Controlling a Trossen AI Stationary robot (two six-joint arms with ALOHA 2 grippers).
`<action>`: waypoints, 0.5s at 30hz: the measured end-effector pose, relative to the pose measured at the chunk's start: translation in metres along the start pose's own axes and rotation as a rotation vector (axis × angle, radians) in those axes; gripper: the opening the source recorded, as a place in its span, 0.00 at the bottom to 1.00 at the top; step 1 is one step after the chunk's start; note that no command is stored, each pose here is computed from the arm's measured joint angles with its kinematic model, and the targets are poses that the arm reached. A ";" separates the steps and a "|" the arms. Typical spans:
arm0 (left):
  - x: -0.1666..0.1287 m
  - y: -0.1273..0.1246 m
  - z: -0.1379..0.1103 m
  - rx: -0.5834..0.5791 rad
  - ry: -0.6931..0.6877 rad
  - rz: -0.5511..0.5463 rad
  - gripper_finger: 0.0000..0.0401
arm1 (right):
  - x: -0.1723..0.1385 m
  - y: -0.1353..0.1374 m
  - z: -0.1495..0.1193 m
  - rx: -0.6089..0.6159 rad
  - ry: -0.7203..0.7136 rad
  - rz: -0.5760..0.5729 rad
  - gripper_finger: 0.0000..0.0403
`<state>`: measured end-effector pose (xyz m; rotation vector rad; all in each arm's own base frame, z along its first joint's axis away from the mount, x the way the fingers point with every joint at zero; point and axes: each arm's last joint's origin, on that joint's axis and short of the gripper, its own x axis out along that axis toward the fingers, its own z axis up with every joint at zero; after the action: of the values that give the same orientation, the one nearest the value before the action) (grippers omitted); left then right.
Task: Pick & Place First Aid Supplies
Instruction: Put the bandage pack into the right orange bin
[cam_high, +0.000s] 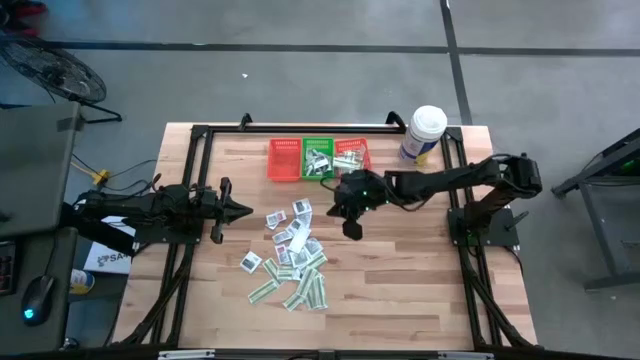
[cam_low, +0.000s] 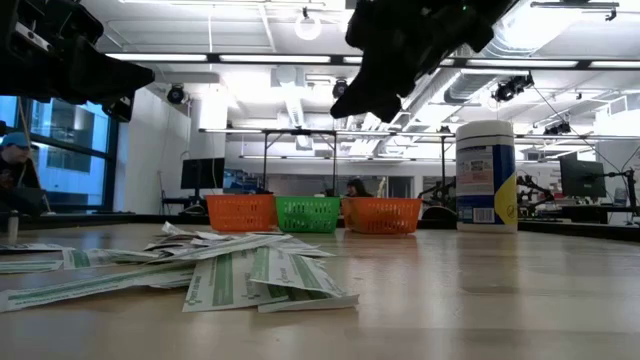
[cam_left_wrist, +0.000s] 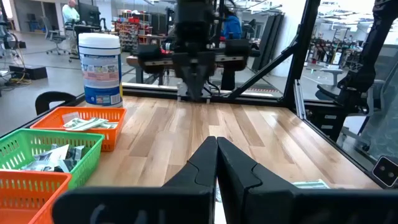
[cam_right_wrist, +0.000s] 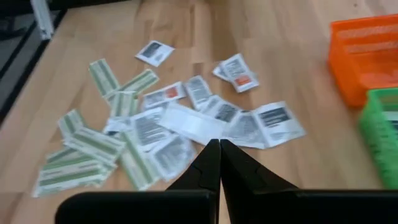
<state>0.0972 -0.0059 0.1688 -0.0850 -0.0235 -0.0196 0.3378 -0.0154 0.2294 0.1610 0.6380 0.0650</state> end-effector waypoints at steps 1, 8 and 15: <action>0.000 0.000 0.000 0.000 0.000 -0.001 0.00 | 0.001 0.004 -0.001 0.009 0.004 -0.002 0.00; 0.000 0.000 0.000 0.000 0.000 0.000 0.00 | 0.004 0.035 -0.009 0.153 0.048 -0.009 0.00; 0.000 0.000 0.000 0.000 0.000 0.000 0.00 | 0.016 0.060 -0.024 0.403 0.124 -0.012 0.01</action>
<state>0.0972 -0.0060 0.1689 -0.0851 -0.0237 -0.0200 0.3355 0.0490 0.2110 0.5459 0.7712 -0.0667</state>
